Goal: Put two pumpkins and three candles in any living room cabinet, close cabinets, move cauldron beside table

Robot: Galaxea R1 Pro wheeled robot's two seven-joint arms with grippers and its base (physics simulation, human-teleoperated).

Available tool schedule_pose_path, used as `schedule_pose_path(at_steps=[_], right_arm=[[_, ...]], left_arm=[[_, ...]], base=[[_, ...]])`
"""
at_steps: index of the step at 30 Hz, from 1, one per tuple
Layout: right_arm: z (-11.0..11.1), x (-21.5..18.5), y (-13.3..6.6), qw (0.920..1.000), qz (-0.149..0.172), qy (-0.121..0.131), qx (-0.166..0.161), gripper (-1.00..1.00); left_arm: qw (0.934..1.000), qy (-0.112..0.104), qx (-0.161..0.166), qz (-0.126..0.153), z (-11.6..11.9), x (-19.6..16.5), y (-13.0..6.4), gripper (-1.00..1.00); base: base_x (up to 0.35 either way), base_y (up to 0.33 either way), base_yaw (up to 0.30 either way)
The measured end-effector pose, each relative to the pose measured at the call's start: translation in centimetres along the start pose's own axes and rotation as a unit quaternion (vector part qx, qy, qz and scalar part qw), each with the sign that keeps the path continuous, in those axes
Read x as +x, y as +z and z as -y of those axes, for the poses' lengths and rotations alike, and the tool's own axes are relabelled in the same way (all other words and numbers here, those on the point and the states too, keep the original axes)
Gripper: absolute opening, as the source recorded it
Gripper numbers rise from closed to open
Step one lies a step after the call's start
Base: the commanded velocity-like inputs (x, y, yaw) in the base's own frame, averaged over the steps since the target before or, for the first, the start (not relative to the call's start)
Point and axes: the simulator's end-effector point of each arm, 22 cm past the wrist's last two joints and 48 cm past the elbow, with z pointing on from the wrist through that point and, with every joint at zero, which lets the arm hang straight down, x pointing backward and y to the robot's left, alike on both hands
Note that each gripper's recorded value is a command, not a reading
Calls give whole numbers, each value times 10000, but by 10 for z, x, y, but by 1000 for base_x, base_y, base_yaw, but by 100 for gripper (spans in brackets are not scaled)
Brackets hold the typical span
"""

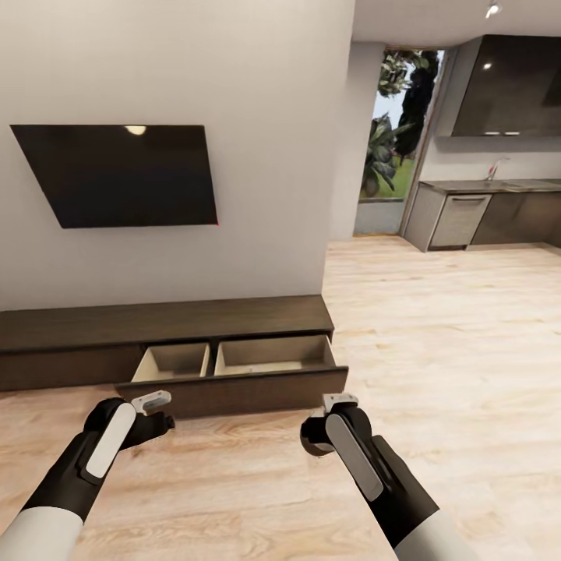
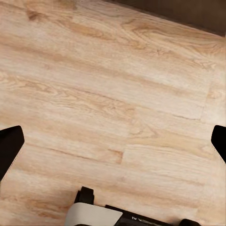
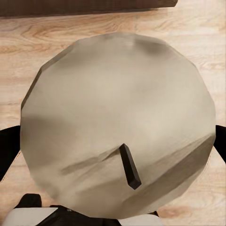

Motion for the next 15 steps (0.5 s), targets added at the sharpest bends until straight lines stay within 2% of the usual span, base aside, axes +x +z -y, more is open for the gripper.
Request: schedule_pose_path(at_steps=[4,10,15], right_arm=[[-1,-1,-1,10000,12,1,-14,-100],[-2,-1,-1,10000,8,3,-32,-100],[-1,-1,-1,10000,10,3,-23,-100]], left_arm=[[10000,0,-1,0,0,0,0,100],[10000,1,3,-1,0,0,0,100],[10000,3,5,-2,1,0,0,100]], base=[[335,142,25],[336,144,197],[336,144,31]])
